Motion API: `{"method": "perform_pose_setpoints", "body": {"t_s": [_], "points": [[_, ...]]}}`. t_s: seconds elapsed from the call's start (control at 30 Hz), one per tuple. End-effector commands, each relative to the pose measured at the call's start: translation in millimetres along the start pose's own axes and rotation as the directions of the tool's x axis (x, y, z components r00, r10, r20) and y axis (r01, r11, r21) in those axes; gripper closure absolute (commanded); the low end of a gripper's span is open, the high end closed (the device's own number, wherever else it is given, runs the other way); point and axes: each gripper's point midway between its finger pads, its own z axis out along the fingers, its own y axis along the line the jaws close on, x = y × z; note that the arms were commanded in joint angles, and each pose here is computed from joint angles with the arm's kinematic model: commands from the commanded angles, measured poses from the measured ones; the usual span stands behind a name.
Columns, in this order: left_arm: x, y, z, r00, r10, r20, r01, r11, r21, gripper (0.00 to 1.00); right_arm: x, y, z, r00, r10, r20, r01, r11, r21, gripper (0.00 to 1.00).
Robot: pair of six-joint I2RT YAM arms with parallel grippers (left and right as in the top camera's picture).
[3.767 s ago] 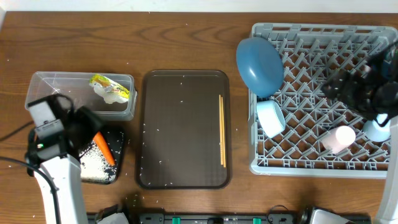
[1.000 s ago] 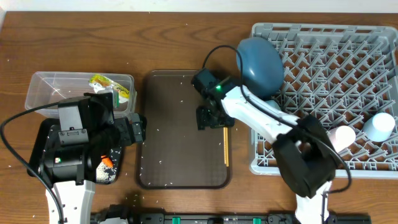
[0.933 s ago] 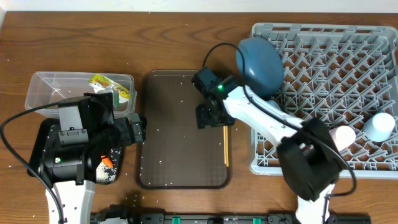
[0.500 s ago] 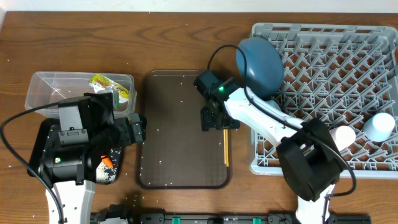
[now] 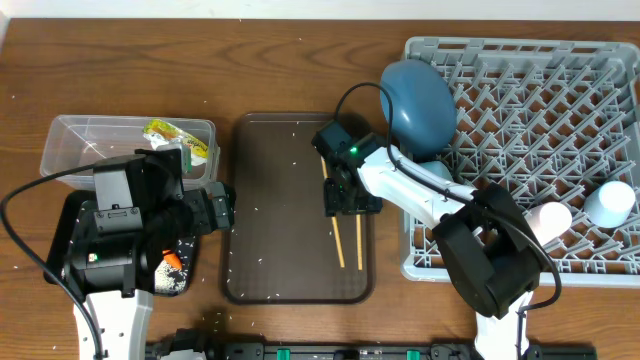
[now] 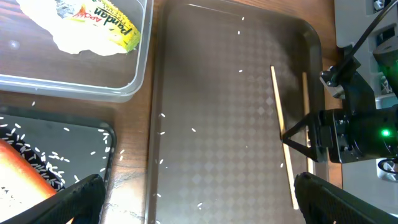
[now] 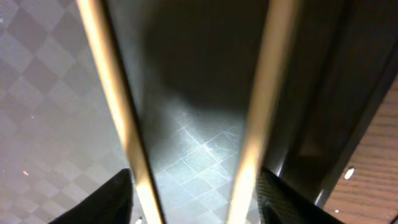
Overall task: Sort waste into correct bins and load items into the dishwasher rack
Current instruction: 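Close the right gripper on the chopsticks and lift them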
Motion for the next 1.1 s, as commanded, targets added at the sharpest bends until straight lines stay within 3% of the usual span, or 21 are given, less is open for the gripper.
{"method": "perform_pose_setpoints", "body": {"t_s": [0.0,0.17,0.4,0.57,0.93,1.0,1.03,1.07], "points": [[-7.9,0.7,-5.9,1.0,0.014,0.026,-0.013,1.0,-0.012,0.02,1.7,-2.3,5.0,1.0,0.0,-0.012,0.0,1.0,0.004,0.5],[-7.9,0.7,-5.9,1.0,0.014,0.026,-0.013,1.0,-0.013,0.02,-1.9,0.9,-1.6,0.999,-0.046,0.007,0.046,0.999,-0.009,0.42],[-7.9,0.7,-5.9,1.0,0.014,0.026,-0.013,1.0,-0.013,0.02,-4.7,15.2,-33.9,0.991,-0.112,0.079,0.118,0.991,-0.064,0.4],[-7.9,0.7,-5.9,1.0,0.014,0.026,-0.013,1.0,-0.013,0.02,1.2,24.6,-28.3,0.992,-0.106,0.069,0.111,0.991,-0.071,0.5],[-7.8,0.7,-5.9,1.0,0.013,0.026,-0.013,1.0,-0.012,0.02,8.8,17.4,15.1,0.999,0.038,-0.004,-0.038,0.999,0.003,0.61],[-7.9,0.7,-5.9,1.0,0.014,0.026,-0.013,1.0,-0.012,0.02,6.5,18.8,15.9,0.999,0.036,0.004,-0.036,0.999,-0.003,0.66],[-7.8,0.7,-5.9,1.0,0.013,0.026,-0.013,1.0,-0.013,0.02,5.1,20.0,15.8,1.0,0.023,0.009,-0.023,1.0,-0.008,0.73],[-7.8,0.7,-5.9,1.0,0.013,0.026,-0.013,1.0,-0.012,0.02,3.3,22.5,14.9,1.0,-0.004,0.017,0.004,1.0,-0.019,0.85]]}}
